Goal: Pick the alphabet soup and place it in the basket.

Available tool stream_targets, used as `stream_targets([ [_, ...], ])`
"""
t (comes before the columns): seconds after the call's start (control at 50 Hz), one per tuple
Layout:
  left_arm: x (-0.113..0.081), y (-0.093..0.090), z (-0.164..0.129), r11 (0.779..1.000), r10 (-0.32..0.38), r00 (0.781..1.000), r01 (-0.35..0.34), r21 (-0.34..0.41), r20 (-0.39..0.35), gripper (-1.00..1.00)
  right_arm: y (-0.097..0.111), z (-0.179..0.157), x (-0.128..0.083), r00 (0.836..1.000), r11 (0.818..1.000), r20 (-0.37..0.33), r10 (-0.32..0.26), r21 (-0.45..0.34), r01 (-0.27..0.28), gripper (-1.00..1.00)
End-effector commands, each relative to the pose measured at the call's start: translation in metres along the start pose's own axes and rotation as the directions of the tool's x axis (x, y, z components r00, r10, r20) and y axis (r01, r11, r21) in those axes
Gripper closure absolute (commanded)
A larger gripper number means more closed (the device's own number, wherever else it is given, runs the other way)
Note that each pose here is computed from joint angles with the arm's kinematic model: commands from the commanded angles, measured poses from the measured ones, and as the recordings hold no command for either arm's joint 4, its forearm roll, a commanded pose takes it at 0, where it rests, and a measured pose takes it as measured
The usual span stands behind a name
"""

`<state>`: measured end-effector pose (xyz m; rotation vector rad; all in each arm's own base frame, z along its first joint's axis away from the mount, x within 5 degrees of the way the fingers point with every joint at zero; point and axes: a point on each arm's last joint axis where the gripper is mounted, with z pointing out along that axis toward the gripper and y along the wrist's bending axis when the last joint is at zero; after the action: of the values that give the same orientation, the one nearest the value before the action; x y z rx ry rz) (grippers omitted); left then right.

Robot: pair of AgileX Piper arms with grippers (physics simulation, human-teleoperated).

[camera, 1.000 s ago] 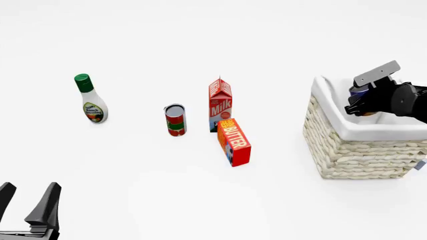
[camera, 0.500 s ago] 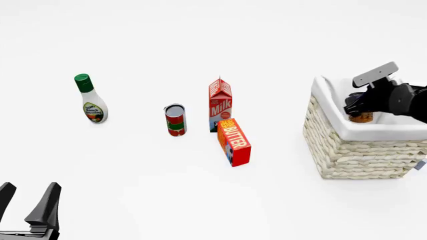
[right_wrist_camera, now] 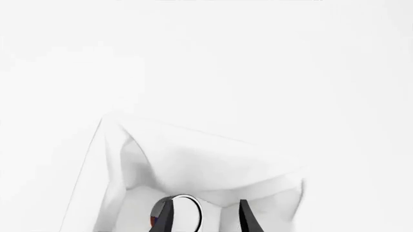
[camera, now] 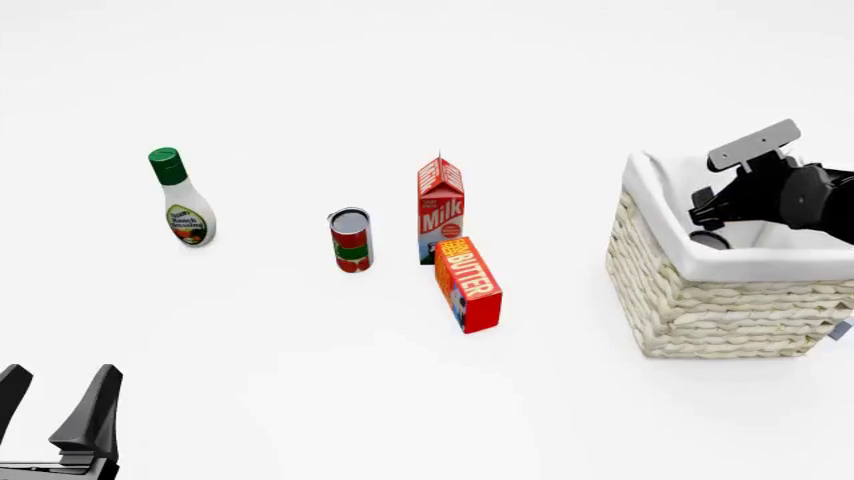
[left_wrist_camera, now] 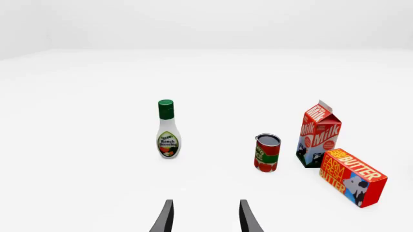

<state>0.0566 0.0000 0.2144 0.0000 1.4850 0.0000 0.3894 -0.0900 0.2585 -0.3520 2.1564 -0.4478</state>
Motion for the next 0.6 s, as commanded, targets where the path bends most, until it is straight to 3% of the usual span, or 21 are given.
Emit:
stream_targets([
  [0.02, 0.0, 0.0, 0.0, 1.0, 0.0, 1.0, 0.0, 0.0, 0.0, -1.0, 0.0, -0.006, -0.002, 1.0, 1.0, 0.009, 0.006, 0.003, -0.006, -1.0],
  [0.34, 0.0, 0.0, 0.0, 1.0, 0.0, 1.0, 0.0, 0.0, 0.0, -1.0, -0.005, -0.046, -0.018, 0.998, 1.0, 0.065, 0.015, 0.024, -0.017, -1.0],
  [0.6, 0.0, 0.0, 0.0, 1.0, 0.0, 1.0, 0.0, 0.0, 0.0, -1.0, -0.01, -0.116, -0.035, 0.987, 0.997, 0.16, 0.033, 0.059, -0.043, -1.0],
])
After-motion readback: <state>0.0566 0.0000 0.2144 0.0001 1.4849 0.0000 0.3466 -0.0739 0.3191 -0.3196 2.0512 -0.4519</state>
